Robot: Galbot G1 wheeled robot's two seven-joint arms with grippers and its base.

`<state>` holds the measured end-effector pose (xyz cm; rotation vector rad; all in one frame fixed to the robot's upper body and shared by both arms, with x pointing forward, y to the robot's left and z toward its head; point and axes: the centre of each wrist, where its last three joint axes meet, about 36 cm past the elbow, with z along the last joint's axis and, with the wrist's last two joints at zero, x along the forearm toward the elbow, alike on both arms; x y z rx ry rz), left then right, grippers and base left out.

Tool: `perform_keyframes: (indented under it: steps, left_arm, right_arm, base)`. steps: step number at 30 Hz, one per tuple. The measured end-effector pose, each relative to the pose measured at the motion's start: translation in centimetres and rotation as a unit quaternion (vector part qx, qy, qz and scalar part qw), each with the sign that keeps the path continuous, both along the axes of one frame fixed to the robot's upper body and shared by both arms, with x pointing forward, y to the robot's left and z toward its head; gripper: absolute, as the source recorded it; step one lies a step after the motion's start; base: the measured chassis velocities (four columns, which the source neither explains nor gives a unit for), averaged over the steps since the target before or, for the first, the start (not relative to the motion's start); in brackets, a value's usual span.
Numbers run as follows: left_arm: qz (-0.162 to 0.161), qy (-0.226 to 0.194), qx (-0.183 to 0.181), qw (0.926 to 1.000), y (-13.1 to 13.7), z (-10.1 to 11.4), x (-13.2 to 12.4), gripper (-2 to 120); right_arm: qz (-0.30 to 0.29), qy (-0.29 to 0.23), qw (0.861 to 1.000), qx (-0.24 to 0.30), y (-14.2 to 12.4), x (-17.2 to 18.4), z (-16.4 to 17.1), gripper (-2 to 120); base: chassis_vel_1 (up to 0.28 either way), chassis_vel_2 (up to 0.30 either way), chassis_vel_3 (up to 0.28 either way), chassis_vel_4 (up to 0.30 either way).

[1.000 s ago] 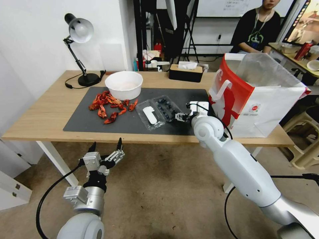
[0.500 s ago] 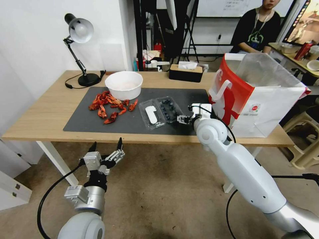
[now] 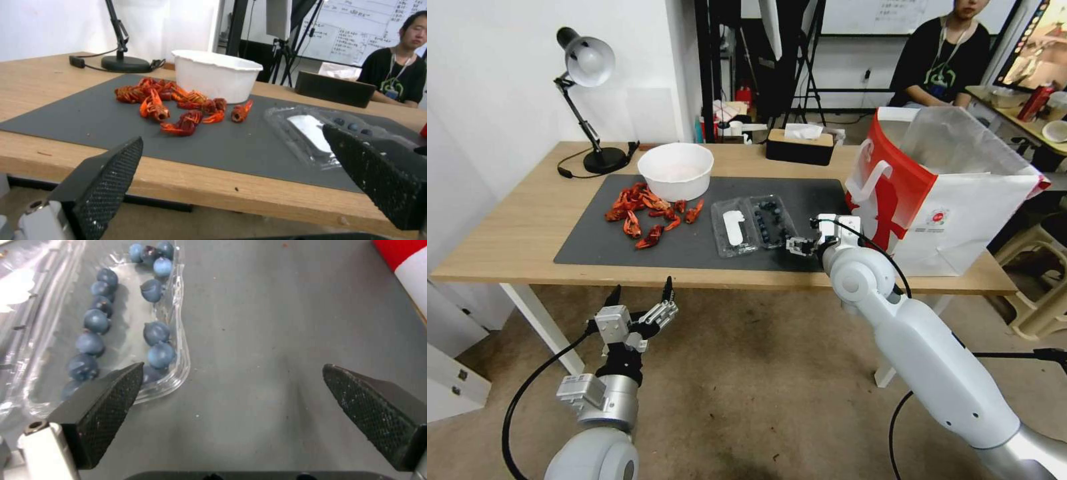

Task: Close the takeout container lid, then place the container into the takeout bag.

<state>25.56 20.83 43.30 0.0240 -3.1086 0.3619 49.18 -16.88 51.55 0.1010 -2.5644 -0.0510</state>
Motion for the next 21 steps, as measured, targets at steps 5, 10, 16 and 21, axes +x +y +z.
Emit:
perform_keyframes:
  steps: [5, 10, 16, 21]
  left_arm:
    - [0.002, -0.002, 0.001, 1.0, 0.0, 0.0, 0.0, 100]
    - [0.004, -0.002, 0.001, 1.0, 0.0, 0.0, 0.0, 100]
    - [0.004, -0.001, 0.0, 1.0, 0.0, -0.1, -0.1, 100]
    - [0.003, -0.002, 0.002, 1.0, 0.0, -0.1, 0.0, 100]
  right_arm:
    - [0.003, -0.001, 1.0, 0.002, 0.0, -0.5, 0.1, 100]
    - [0.008, 0.0, 1.0, 0.007, 0.2, -1.1, 0.2, 100]
    - [0.013, -0.002, 1.0, 0.015, 0.4, -1.8, 0.6, 100]
    - [0.021, -0.032, 0.998, 0.051, -0.9, -3.7, 2.8, 100]
  base:
    - [0.0, 0.0, 0.0, 0.0]
    - [0.0, 0.0, 0.0, 0.0]
    - [0.0, 0.0, 0.0, 0.0]
    - [0.0, 0.0, 0.0, 0.0]
